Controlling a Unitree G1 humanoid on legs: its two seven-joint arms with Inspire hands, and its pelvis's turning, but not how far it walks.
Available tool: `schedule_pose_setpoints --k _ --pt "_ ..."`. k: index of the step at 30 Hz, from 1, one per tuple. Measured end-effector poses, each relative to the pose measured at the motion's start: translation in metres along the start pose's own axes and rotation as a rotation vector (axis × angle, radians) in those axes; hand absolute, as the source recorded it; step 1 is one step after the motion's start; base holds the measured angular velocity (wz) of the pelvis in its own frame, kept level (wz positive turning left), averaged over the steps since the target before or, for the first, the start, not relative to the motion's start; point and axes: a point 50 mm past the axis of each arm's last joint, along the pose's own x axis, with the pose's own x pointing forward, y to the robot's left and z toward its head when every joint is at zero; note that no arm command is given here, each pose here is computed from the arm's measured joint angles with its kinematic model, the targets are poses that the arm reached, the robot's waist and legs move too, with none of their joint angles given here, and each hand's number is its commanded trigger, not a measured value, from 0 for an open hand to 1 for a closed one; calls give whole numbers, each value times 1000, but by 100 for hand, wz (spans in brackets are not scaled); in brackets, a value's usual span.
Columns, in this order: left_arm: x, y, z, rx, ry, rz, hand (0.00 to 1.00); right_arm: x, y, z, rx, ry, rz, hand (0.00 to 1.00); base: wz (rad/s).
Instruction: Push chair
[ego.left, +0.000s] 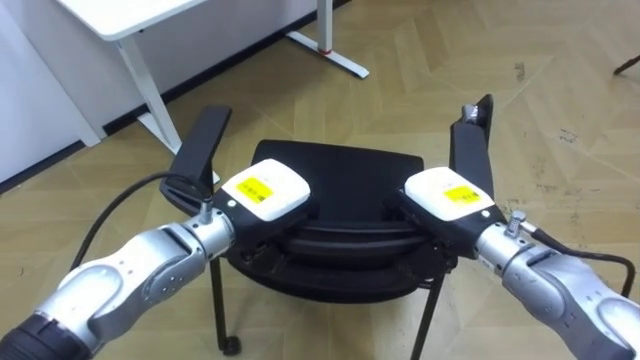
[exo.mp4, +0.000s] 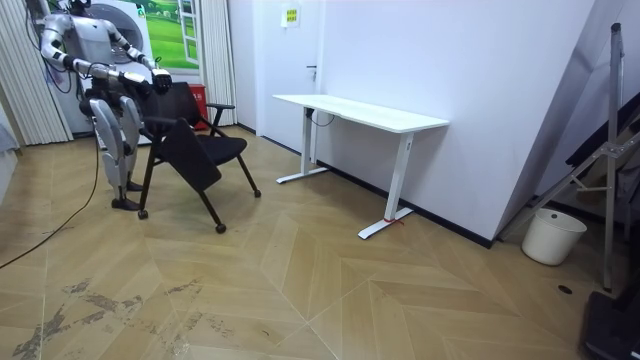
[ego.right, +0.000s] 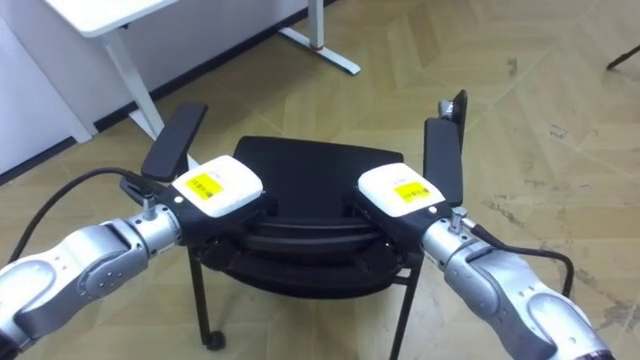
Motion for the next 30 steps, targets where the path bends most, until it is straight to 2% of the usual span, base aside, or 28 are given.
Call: schedule_pose_setpoints --k 8,15,21,30 --pt "-2 -7 -5 13 5 -31 100 4 11 4 39 -22 21 100 17" --pt "3 -8 -3 -15 2 -17 100 0 5 0 0 -31 19 100 40" --pt "5 -10 3 -43 -22 -11 100 -7 4 -6 -18 -34 20 100 -39" --pt "9 0 -1 -27 -19 19 100 -6 -5 -9 -57 -36 -30 100 9"
